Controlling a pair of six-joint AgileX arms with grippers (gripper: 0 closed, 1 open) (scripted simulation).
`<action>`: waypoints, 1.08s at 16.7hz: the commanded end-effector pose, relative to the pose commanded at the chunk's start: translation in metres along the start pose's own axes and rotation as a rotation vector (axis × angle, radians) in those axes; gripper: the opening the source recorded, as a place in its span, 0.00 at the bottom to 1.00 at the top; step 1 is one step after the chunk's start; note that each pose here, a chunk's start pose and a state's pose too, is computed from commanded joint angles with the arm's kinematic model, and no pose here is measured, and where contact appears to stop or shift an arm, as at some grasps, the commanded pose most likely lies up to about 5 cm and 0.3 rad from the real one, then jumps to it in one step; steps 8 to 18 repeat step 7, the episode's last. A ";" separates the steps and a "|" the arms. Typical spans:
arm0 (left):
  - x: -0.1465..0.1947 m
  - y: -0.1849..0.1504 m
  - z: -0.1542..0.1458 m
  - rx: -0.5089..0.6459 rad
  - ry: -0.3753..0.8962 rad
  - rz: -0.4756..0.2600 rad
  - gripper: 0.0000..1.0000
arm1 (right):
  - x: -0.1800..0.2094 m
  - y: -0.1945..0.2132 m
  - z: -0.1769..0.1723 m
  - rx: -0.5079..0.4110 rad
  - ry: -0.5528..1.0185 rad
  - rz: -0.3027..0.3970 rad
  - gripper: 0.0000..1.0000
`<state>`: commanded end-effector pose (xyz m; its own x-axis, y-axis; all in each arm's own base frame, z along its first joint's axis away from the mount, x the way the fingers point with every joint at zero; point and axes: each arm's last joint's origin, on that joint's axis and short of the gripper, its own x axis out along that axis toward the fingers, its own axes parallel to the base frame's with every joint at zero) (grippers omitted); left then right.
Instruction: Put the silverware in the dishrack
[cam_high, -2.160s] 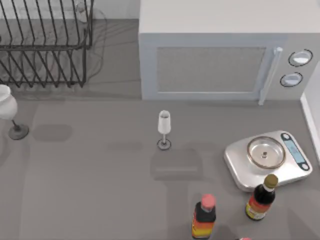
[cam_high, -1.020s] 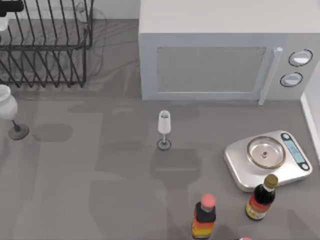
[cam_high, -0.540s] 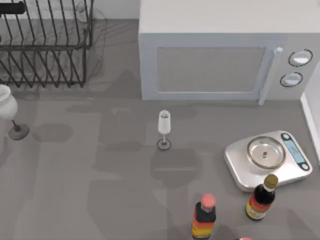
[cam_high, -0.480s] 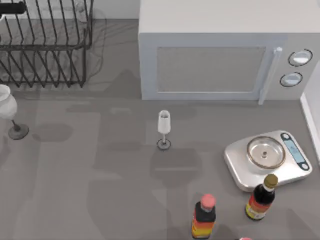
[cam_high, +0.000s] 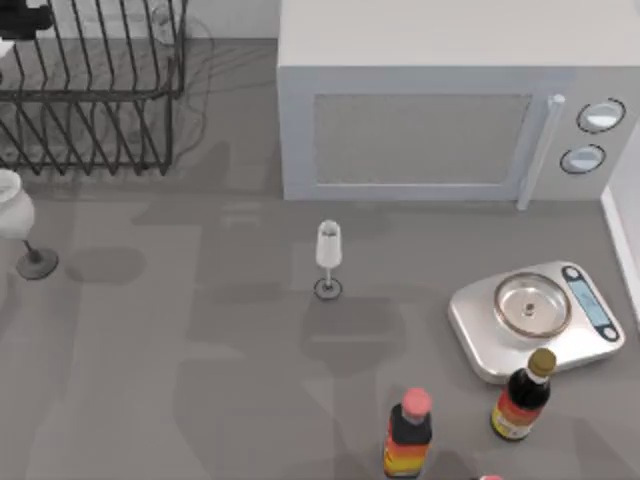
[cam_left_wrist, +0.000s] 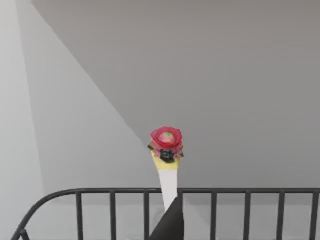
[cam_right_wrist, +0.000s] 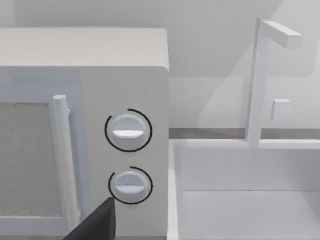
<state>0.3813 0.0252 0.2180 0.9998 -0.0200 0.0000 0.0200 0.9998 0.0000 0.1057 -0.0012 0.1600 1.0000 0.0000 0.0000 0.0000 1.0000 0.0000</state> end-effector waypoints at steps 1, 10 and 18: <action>0.000 0.000 0.000 0.000 0.000 0.000 0.98 | 0.000 0.000 0.000 0.000 0.000 0.000 1.00; 0.000 0.000 0.000 0.000 0.000 0.000 1.00 | 0.000 0.000 0.000 0.000 0.000 0.000 1.00; 0.000 0.000 0.000 0.000 0.000 0.000 1.00 | 0.000 0.000 0.000 0.000 0.000 0.000 1.00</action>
